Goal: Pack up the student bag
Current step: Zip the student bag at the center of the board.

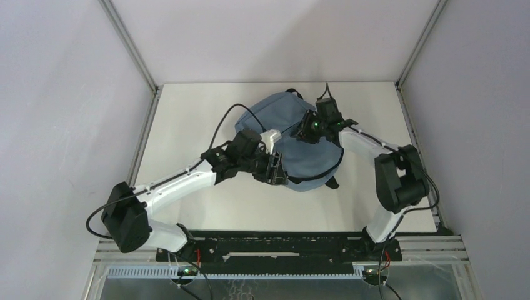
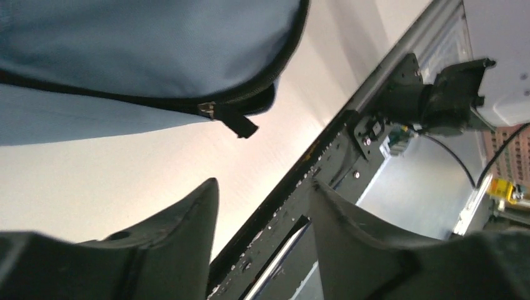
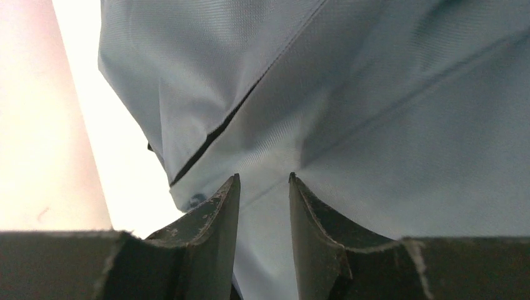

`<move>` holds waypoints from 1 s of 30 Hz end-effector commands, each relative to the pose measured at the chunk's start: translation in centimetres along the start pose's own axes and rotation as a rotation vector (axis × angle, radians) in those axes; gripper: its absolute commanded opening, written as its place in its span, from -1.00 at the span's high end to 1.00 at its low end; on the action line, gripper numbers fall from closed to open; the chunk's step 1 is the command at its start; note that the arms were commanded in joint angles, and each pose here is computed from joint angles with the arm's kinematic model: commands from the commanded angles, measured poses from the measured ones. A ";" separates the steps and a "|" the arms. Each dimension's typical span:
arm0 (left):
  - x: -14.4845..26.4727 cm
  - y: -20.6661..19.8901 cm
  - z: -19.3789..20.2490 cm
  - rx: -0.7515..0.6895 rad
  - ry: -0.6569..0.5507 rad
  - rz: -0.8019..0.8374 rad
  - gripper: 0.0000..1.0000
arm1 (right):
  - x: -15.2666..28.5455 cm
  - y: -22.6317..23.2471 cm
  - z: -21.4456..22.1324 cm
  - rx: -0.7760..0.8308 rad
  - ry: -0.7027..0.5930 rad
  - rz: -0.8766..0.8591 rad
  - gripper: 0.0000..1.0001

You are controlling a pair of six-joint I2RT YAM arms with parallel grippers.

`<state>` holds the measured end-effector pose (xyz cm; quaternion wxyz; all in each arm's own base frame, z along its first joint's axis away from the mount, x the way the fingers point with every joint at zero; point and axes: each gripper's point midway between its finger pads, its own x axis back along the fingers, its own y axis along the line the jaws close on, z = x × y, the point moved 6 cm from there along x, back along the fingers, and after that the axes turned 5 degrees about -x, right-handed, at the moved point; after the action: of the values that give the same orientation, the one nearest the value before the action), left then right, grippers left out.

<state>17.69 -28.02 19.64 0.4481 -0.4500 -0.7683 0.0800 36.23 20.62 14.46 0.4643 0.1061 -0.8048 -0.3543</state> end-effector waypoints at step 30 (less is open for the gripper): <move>1.1 6.7 -2.4 0.488 -0.245 -0.234 -0.56 | 13.8 0.2 15.1 0.917 -0.298 -0.369 -0.53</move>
<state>23.41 -23.95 18.43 0.4566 -0.2243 -0.8265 0.2411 15.22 20.74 17.84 0.3510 0.3886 -0.8468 -0.0933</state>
